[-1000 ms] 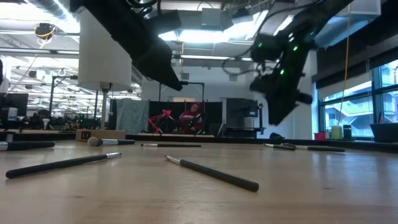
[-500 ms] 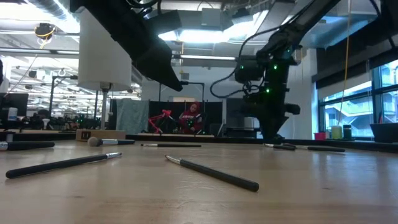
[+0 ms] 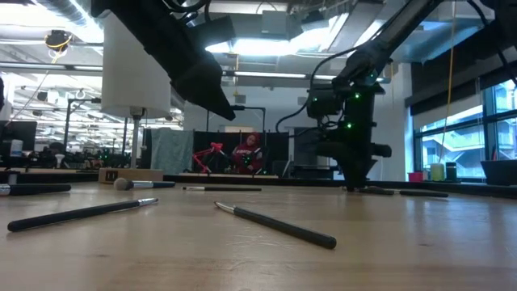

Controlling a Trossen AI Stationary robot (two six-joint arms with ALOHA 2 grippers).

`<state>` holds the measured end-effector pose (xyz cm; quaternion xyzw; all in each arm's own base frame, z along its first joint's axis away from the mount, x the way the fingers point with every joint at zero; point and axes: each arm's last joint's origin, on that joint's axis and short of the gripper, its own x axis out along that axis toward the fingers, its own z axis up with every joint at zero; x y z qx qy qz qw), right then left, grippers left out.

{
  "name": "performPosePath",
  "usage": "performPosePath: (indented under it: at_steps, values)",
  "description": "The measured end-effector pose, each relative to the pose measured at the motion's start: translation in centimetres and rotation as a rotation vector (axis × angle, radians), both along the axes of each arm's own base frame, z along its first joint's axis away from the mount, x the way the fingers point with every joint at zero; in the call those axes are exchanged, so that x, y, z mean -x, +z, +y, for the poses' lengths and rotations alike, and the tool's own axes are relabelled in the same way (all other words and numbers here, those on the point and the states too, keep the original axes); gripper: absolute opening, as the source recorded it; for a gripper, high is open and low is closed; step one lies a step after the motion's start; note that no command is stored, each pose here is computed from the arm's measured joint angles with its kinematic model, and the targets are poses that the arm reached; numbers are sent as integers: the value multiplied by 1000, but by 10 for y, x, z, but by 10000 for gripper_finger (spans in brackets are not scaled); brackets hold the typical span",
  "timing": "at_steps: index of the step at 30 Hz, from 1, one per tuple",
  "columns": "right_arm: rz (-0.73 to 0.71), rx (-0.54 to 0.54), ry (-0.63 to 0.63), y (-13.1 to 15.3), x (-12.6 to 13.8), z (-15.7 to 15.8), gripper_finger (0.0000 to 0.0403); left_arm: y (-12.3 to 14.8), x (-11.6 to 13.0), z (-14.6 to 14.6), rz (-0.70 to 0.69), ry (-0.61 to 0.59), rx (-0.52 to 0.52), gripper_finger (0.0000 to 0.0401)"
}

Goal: Put items in baskets/containers
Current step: Put the black eyeshadow brush into the transparent organizer

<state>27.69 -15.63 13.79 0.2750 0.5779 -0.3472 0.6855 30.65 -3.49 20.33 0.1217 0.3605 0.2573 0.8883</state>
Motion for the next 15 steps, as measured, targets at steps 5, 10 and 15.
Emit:
performPosePath:
  at_steps: [5,10,15]
  values:
    - [-21,-58,39,-1,-5,10,18,0,0,0,0,1,-4,157]
    - [-56,-86,112,10,-9,26,27,-1,1,0,16,2,-7,157]
    - [-113,-53,188,48,-2,57,35,-4,5,1,53,17,-1,157]
